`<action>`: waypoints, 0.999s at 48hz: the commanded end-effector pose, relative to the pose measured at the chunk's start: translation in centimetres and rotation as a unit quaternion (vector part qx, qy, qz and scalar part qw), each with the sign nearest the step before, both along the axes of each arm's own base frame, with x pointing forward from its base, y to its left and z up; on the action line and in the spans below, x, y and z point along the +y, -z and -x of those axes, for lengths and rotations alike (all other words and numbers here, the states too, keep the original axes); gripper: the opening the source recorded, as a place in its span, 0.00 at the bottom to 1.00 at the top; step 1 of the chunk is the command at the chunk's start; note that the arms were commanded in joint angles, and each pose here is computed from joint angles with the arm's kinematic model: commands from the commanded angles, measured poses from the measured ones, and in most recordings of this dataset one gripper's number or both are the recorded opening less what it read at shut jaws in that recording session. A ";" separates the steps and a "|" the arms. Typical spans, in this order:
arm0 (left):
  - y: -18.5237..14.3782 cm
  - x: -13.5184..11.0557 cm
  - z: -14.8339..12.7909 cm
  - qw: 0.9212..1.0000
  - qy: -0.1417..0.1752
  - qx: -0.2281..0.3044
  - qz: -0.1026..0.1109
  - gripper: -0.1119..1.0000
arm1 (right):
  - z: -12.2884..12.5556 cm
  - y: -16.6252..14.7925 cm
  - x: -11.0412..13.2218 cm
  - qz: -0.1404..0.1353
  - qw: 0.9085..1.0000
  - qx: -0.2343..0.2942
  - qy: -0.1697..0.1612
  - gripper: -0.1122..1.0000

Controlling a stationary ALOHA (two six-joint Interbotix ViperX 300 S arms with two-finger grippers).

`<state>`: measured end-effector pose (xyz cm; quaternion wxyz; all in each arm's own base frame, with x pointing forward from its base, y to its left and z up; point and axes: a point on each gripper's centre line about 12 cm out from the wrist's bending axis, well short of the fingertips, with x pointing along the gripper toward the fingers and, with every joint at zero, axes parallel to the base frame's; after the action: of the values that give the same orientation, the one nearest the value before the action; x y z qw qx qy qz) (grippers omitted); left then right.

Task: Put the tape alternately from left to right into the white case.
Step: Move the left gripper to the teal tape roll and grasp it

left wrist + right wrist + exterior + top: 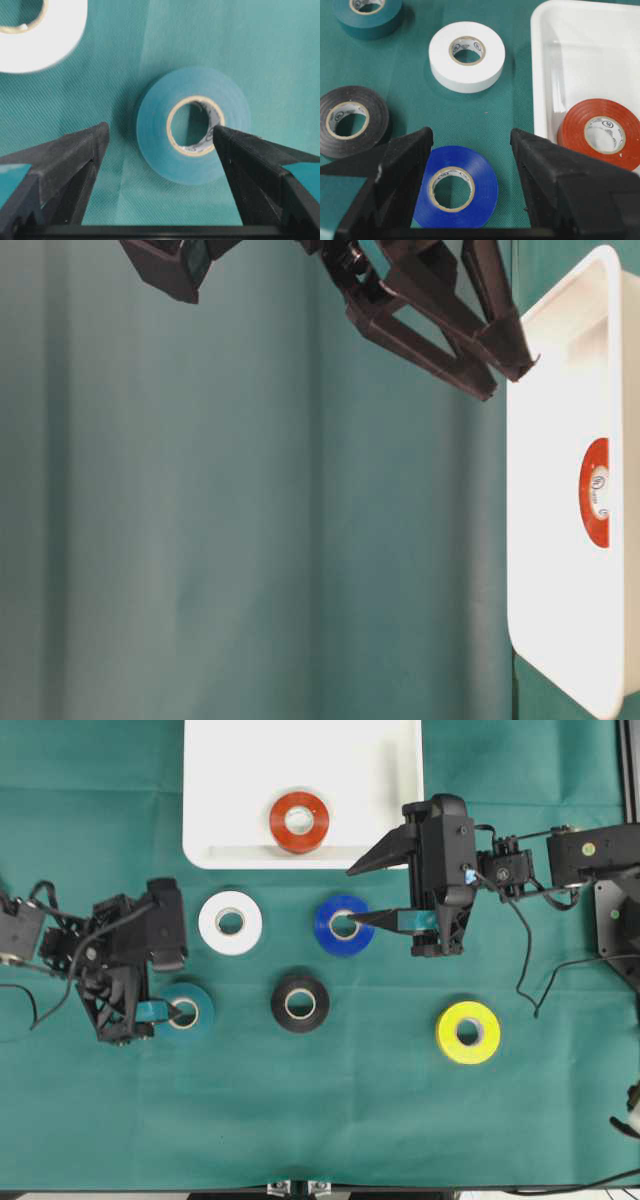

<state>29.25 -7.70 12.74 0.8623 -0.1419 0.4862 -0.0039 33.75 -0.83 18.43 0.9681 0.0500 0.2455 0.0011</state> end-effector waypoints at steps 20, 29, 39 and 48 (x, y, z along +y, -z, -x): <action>0.9 -0.9 -2.0 1.000 0.008 0.016 -0.006 0.67 | -0.2 -0.4 0.1 0.001 1.000 -0.007 -0.002 0.74; 1.6 -0.8 -1.7 0.999 0.009 0.041 -0.013 0.67 | -0.2 -0.1 0.1 0.000 1.000 -0.002 -0.002 0.74; 2.5 -0.7 -1.5 0.998 0.009 0.066 -0.020 0.67 | -0.3 0.0 0.1 0.000 1.000 -0.002 -0.002 0.74; 2.4 -0.8 -1.8 0.998 0.013 0.064 -0.022 0.67 | -0.3 0.0 0.1 0.000 1.000 -0.001 -0.002 0.74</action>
<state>30.48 -8.28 9.73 0.8255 -0.1179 0.5518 0.0104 33.79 -0.84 17.84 0.9658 0.0503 0.2543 0.0006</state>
